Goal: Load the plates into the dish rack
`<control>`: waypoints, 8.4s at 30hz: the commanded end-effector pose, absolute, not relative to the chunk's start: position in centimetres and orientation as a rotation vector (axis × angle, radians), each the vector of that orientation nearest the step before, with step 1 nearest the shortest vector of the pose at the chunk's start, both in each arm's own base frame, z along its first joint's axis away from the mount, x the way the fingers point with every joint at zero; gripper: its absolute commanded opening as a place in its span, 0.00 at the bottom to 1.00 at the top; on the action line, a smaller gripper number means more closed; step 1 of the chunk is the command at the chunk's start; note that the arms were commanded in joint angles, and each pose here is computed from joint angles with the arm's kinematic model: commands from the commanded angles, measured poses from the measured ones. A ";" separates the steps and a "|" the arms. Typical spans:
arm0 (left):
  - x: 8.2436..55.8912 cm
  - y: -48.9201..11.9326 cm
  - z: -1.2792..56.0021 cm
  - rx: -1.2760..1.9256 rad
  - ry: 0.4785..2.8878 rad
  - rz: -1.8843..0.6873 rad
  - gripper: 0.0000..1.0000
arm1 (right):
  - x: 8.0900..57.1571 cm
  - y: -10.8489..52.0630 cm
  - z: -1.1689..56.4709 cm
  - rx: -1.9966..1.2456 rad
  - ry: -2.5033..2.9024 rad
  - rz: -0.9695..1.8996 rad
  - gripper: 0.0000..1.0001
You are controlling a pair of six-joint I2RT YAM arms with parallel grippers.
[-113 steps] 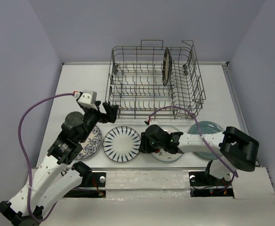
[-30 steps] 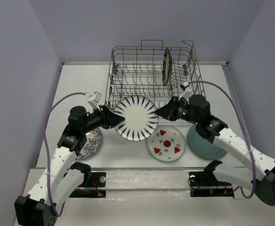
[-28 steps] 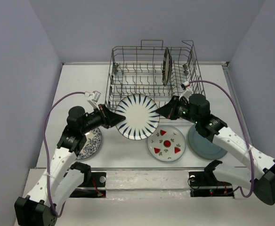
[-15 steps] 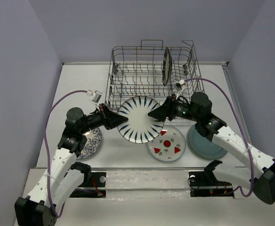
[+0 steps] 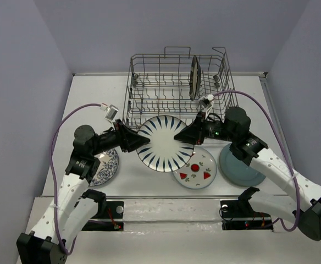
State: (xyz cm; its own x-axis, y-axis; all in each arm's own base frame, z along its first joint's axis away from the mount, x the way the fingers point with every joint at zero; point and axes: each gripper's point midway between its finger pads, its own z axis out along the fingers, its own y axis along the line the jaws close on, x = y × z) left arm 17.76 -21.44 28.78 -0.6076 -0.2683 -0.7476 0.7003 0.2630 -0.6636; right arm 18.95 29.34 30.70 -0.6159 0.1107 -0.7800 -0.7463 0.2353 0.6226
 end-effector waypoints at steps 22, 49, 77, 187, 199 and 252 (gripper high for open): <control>22.9 -12.6 29.7 0.140 1.610 -0.610 0.99 | 44.8 21.1 44.6 0.139 1.567 0.270 0.07; 22.1 -13.9 29.0 0.178 1.639 -0.617 0.99 | 56.3 23.2 37.5 0.121 1.632 -0.186 0.07; 22.5 -14.1 28.5 0.181 1.663 -0.608 0.99 | 57.0 25.3 26.2 0.104 1.807 -0.129 0.43; 19.3 -22.5 25.8 0.194 1.745 -1.114 0.06 | 21.8 25.3 15.5 -0.468 1.997 1.066 0.86; 19.5 -22.2 29.7 0.220 1.654 -1.111 0.06 | 16.8 27.4 20.8 -0.674 1.752 1.415 0.31; 20.6 -11.7 34.2 0.085 1.463 -0.562 0.99 | 53.2 28.6 39.9 0.232 1.484 -0.217 0.07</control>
